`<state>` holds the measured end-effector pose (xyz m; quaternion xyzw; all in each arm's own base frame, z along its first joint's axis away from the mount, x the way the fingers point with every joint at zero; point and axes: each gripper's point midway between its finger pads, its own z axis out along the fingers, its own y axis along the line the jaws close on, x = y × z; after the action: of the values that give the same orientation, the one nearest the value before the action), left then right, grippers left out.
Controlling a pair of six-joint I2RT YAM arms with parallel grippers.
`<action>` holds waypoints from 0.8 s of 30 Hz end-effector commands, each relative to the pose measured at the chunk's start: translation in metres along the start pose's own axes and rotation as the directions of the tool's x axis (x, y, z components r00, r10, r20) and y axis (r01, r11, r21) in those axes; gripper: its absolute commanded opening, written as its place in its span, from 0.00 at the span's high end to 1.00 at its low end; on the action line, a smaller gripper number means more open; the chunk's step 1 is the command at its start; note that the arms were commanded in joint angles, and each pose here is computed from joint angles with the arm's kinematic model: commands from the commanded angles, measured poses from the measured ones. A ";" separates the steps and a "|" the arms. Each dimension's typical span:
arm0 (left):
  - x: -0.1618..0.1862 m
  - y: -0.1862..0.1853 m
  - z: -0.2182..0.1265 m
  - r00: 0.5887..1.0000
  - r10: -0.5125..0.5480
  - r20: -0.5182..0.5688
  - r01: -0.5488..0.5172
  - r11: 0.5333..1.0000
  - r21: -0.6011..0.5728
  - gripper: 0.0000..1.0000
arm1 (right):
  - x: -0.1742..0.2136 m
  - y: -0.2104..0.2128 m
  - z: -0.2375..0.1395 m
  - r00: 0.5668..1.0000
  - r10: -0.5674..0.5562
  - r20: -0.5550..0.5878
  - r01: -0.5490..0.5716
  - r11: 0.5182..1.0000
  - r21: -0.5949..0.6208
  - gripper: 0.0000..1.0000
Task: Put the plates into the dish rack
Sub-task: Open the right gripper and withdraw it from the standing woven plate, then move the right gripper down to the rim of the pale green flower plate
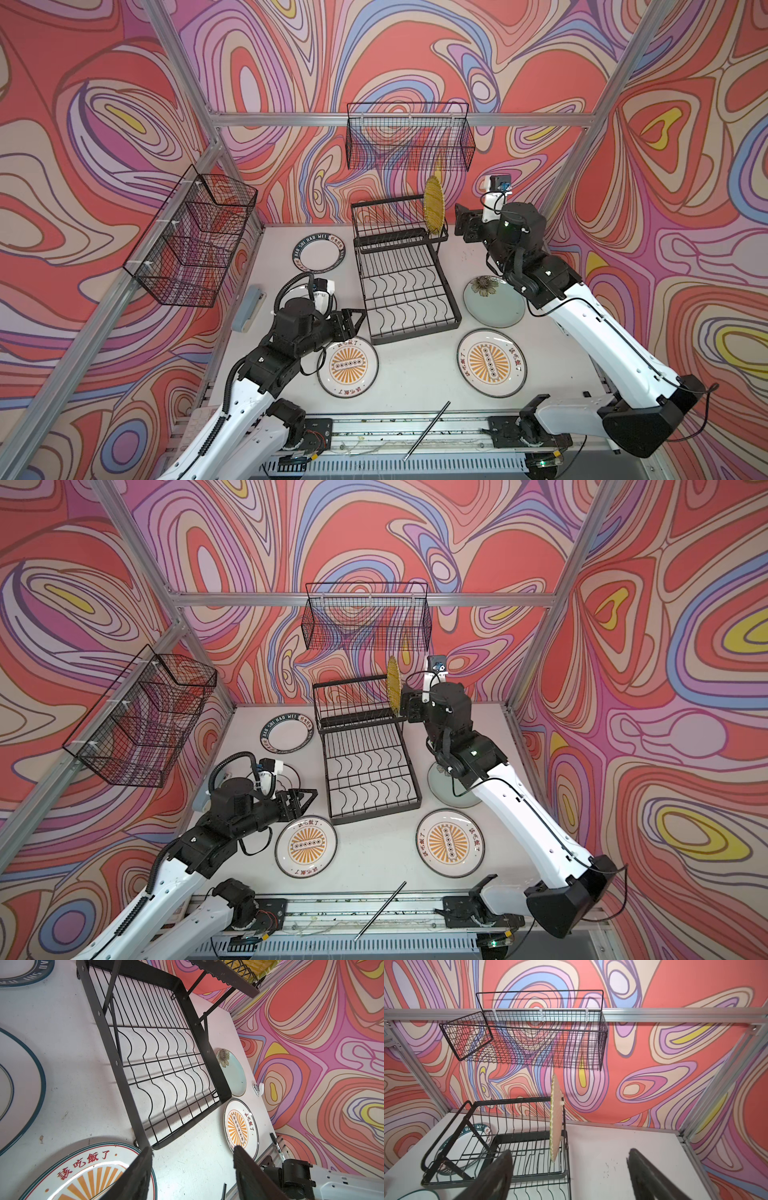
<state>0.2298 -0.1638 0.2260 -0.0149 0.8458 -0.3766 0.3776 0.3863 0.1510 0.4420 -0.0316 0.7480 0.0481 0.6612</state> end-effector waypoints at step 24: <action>0.014 0.007 0.026 0.998 -0.049 -0.032 0.050 0.998 0.037 0.34 | 0.180 -0.118 0.009 0.882 0.340 -0.326 -0.290 0.938 0.192 0.02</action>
<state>0.2375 -0.1739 0.1994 -0.0273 0.8496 -0.3916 0.3522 0.3894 0.0365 0.2729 0.1068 0.8473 0.0462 0.5182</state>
